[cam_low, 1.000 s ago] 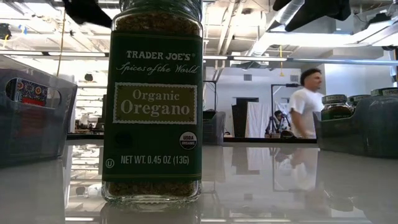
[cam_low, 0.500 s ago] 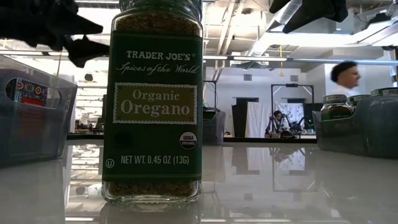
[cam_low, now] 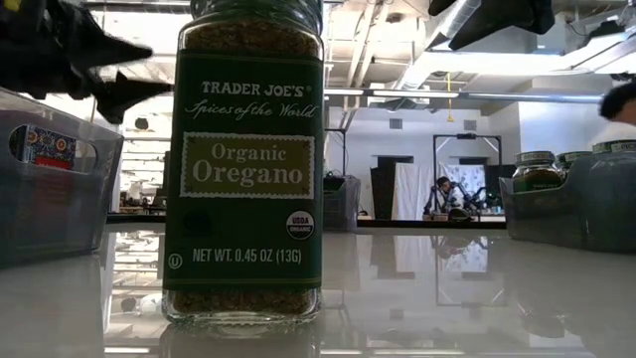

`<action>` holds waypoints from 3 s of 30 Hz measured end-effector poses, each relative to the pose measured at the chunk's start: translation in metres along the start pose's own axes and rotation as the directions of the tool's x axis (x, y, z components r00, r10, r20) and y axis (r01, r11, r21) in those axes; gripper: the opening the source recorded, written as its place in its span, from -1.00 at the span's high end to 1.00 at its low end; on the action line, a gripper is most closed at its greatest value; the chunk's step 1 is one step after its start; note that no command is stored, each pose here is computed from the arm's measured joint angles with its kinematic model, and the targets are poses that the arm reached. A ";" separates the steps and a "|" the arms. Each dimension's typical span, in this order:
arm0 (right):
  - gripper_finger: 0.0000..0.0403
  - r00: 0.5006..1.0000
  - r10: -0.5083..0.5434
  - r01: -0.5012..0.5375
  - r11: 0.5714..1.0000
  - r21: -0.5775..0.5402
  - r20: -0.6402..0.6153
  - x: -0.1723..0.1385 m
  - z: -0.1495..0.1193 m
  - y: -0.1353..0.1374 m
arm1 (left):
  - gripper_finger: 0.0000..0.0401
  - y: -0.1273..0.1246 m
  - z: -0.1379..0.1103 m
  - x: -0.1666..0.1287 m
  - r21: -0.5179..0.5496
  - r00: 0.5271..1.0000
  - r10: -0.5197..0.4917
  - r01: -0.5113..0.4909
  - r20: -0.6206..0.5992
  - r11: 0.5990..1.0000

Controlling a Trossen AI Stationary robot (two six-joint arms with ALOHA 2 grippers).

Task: Sort spices by type
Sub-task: Put the green seasoning bottle into the middle right black transparent bin

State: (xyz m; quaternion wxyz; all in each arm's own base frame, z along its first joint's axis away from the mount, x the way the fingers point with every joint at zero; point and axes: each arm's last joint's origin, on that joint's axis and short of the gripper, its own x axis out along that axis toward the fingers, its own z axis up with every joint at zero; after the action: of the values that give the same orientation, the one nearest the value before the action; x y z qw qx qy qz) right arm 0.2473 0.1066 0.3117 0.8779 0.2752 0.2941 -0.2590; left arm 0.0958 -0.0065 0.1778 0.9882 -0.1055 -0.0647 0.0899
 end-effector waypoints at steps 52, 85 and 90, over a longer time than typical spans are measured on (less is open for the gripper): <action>-0.86 0.937 0.209 -0.340 0.726 -0.598 -0.279 0.087 -0.002 0.157 | -0.49 0.001 -0.005 0.000 0.015 0.999 0.014 -0.013 -0.037 1.000; -0.86 0.842 0.030 -0.397 0.709 -0.583 -0.538 0.155 -0.088 0.191 | -0.49 0.001 -0.005 0.000 0.014 0.999 0.014 -0.014 -0.038 1.000; -0.79 0.840 0.007 -0.386 0.711 -0.588 -0.543 0.161 -0.093 0.189 | -0.49 0.001 -0.005 0.000 0.014 0.999 0.014 -0.013 -0.039 1.000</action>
State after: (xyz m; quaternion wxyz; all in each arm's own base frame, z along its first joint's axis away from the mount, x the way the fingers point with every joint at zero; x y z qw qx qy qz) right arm 0.4407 0.2532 0.2054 0.8313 0.0252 0.5534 0.0458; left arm 0.0962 -0.0063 0.1724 0.9894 -0.1009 -0.0442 0.0950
